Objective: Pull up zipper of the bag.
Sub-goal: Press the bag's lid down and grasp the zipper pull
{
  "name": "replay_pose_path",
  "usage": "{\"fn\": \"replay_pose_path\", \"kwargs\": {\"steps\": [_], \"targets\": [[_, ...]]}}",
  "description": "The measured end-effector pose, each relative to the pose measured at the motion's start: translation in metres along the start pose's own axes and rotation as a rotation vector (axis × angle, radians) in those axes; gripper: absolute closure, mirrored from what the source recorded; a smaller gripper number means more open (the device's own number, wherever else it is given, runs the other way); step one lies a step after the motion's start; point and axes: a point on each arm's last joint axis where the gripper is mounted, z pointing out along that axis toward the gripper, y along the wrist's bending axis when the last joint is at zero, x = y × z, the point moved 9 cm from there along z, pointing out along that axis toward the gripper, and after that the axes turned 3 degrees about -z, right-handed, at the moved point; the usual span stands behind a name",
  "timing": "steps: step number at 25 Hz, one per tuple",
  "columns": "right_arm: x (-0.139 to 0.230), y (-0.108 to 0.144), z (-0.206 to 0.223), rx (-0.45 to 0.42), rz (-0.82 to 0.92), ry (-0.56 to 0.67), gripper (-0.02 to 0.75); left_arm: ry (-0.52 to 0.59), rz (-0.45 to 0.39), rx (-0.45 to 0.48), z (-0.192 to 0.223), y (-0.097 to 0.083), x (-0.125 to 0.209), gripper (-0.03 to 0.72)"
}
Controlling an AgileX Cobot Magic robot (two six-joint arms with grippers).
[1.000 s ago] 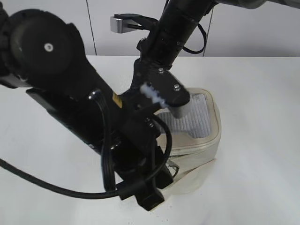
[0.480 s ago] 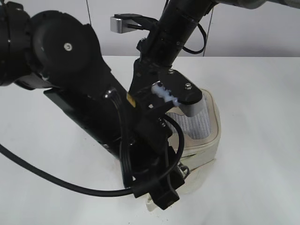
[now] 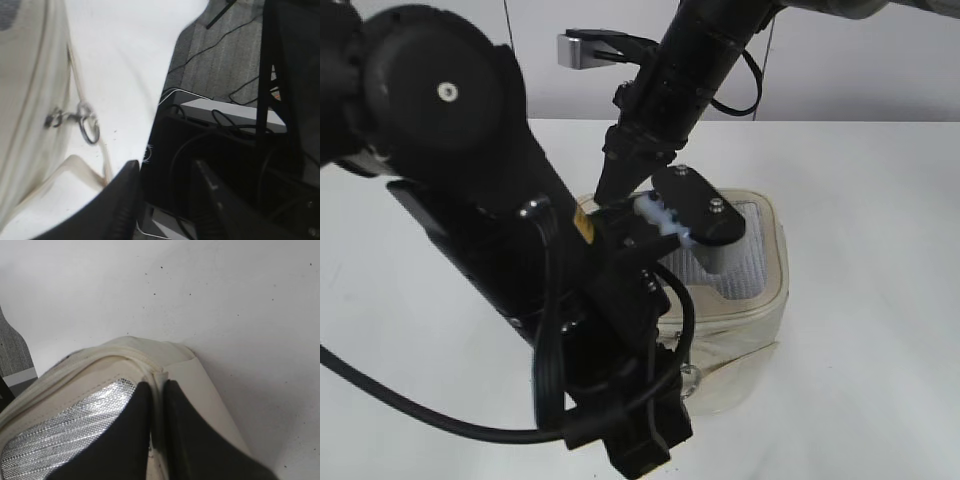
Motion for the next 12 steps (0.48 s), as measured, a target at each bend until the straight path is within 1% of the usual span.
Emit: {"fn": "replay_pose_path", "kwargs": {"steps": [2,4,7,8,10,12], "targets": [[0.000,0.000,0.000,0.001,0.015,0.001,0.640,0.001,0.011,-0.039,-0.009,0.003,0.002,0.384],[0.000,-0.001,0.000,0.006,0.038,-0.001,0.545,-0.014,0.033,-0.090,-0.022,0.008,0.002,0.340],[0.001,-0.004,-0.001,0.022,0.083,0.005,0.380,-0.048,0.049,-0.149,-0.042,0.016,0.001,0.318],[0.003,-0.006,-0.001,0.034,0.093,0.014,0.344,-0.059,0.044,-0.165,-0.048,0.020,0.001,0.316],[0.005,-0.008,-0.004,0.058,0.106,0.025,0.295,-0.086,0.025,-0.192,-0.060,0.029,0.000,0.309],[0.006,-0.011,-0.011,0.089,0.108,0.033,0.278,-0.108,-0.017,-0.217,-0.070,0.043,-0.001,0.297]]}}
